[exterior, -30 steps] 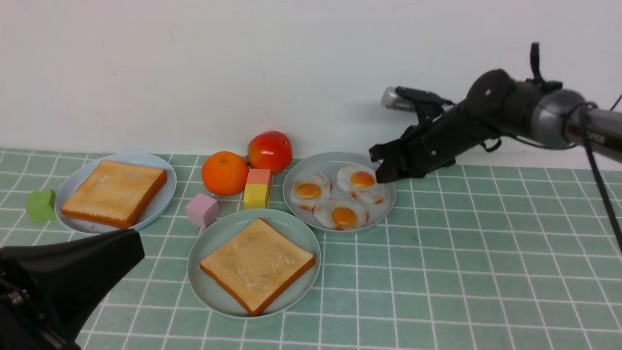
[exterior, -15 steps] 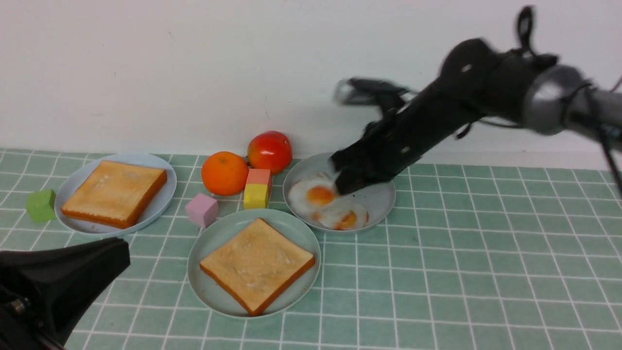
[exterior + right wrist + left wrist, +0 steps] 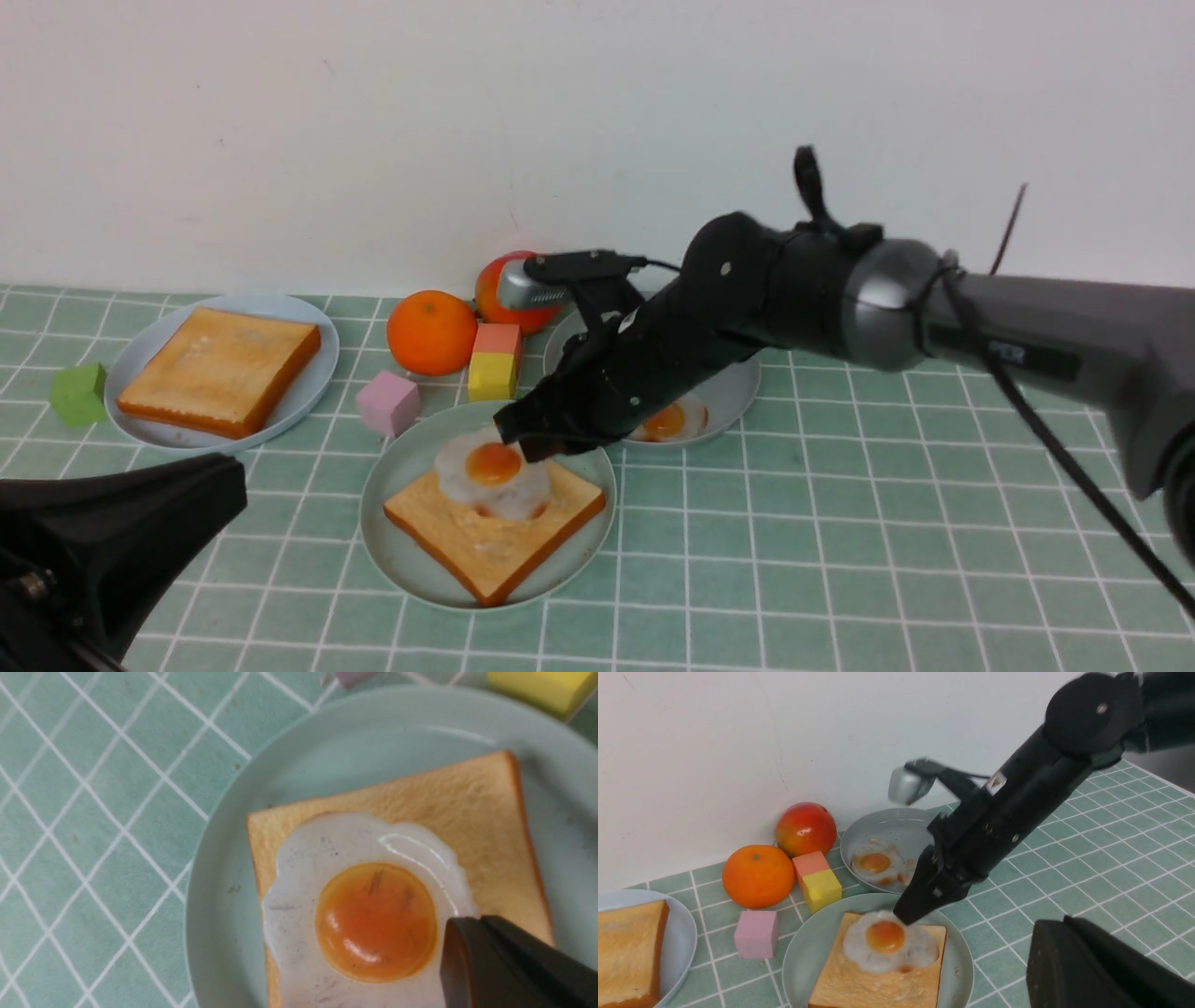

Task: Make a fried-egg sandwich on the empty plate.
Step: Use the right arm to place the fried egg on the slice of bread in the middle, then use the left arm to grab a slice of bread

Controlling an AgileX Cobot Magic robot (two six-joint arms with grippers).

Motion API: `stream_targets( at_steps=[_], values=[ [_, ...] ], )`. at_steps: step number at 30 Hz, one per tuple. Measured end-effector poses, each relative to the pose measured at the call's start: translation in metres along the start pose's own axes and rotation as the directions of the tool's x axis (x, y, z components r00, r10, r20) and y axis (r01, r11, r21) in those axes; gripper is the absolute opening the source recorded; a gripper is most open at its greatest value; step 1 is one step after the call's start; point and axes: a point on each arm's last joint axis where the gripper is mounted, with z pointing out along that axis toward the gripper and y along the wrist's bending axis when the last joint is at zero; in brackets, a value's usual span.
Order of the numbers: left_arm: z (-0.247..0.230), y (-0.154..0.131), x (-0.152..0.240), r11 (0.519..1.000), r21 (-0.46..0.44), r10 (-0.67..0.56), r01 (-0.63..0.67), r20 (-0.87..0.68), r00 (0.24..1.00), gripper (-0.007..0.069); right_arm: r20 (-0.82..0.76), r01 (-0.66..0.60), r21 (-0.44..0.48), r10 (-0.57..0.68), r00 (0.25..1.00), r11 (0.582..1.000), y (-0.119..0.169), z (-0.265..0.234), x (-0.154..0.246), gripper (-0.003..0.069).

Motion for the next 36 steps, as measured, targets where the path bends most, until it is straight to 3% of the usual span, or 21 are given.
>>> stream_targets(
  at_steps=[5,9,11,12,13,17,20,26,29,34,36],
  values=[
    [0.000,0.000,0.000,1.000,0.000,0.000,0.000,-0.001,1.000,0.0018,0.009,-0.054,-0.006,0.054,0.998,0.999,-0.005,0.015,0.004,0.0076],
    [0.000,0.000,0.000,1.000,-0.001,0.000,0.000,-0.001,1.000,0.0020,0.014,-0.080,0.000,0.080,0.997,0.997,-0.008,0.020,0.006,0.0192],
    [0.000,0.000,0.000,1.000,-0.001,0.001,-0.001,-0.002,1.000,0.0022,0.020,-0.082,0.001,0.082,0.996,0.997,-0.008,0.019,0.005,0.0311],
    [0.000,0.000,0.000,1.000,-0.001,0.001,-0.001,-0.002,1.000,0.0023,0.021,-0.081,0.000,0.081,0.996,0.997,-0.008,0.019,0.005,0.0321],
    [0.000,0.000,0.000,1.000,-0.001,0.003,-0.003,-0.001,1.000,0.0026,0.024,-0.077,-0.003,0.077,0.997,0.997,-0.007,0.013,0.003,0.0384],
    [0.001,0.000,0.003,1.000,-0.002,-0.029,0.029,-0.013,1.000,0.0029,0.009,-0.042,-0.024,0.042,0.999,0.999,-0.001,-0.018,-0.007,0.0437],
    [0.011,0.001,0.011,0.994,-0.037,-0.104,0.101,-0.105,0.989,0.0029,-0.010,0.010,-0.026,-0.010,1.000,1.000,0.006,-0.079,-0.019,0.0389],
    [0.059,0.004,0.032,0.975,-0.196,-0.180,0.103,-0.430,0.885,0.0029,0.039,0.077,0.038,-0.078,0.996,0.996,0.026,-0.213,-0.022,0.0144],
    [0.092,0.004,0.021,0.968,-0.247,-0.179,0.053,-0.527,0.831,0.0011,0.071,0.126,0.097,-0.133,0.989,0.987,0.042,-0.272,-0.011,0.0028],
    [0.130,0.022,-0.001,0.947,-0.322,-0.208,0.022,-0.557,0.804,-0.0013,0.109,0.134,0.159,-0.152,0.982,0.978,0.059,-0.317,0.012,-0.0012],
    [0.151,0.058,-0.008,0.914,-0.406,-0.265,0.011,-0.574,0.775,-0.0013,0.112,0.121,0.192,-0.144,0.983,0.974,0.064,-0.335,0.036,-0.0010]
  ],
)
